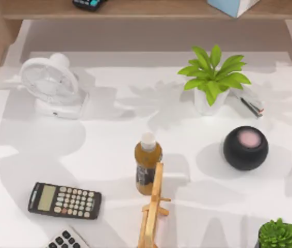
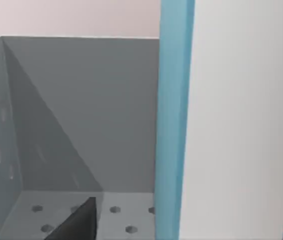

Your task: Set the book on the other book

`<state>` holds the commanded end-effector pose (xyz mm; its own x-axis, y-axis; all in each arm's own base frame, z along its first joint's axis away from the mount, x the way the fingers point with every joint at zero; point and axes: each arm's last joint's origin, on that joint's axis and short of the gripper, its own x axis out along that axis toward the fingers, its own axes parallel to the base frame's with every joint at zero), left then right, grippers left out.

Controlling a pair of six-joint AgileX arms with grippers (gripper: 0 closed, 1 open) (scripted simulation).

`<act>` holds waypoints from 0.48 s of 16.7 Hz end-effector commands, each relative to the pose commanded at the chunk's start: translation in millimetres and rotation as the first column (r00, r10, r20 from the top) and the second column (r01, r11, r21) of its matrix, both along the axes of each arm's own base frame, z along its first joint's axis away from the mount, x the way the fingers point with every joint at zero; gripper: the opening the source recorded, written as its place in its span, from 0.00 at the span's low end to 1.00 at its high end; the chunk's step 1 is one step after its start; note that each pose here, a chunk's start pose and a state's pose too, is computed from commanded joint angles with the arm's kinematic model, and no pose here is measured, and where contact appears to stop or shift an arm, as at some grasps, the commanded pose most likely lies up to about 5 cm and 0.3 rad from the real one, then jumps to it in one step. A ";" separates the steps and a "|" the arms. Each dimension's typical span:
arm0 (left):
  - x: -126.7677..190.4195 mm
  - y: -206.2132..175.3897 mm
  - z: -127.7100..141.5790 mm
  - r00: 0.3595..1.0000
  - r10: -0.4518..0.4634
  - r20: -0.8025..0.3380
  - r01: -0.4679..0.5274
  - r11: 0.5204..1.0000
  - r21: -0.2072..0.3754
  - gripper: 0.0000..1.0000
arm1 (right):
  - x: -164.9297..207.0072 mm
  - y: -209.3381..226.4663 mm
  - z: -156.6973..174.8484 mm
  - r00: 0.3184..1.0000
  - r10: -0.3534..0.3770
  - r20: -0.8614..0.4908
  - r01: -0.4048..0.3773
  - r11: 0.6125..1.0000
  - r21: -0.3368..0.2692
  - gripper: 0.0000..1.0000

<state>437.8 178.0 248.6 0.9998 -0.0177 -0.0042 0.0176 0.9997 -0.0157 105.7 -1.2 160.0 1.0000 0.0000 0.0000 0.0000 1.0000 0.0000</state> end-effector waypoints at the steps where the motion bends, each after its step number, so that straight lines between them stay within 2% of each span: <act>1: 0.8 1.0 -0.9 1.000 0.000 0.000 0.000 1.000 0.000 1.00 | 0.0 0.0 0.0 1.000 0.000 0.000 0.000 1.000 0.000 1.00; 8: 6.9 -0.1 -0.5 1.000 0.001 0.000 -0.001 1.000 0.000 1.00 | 0.0 0.0 0.0 1.000 0.000 0.000 0.000 1.000 0.000 1.00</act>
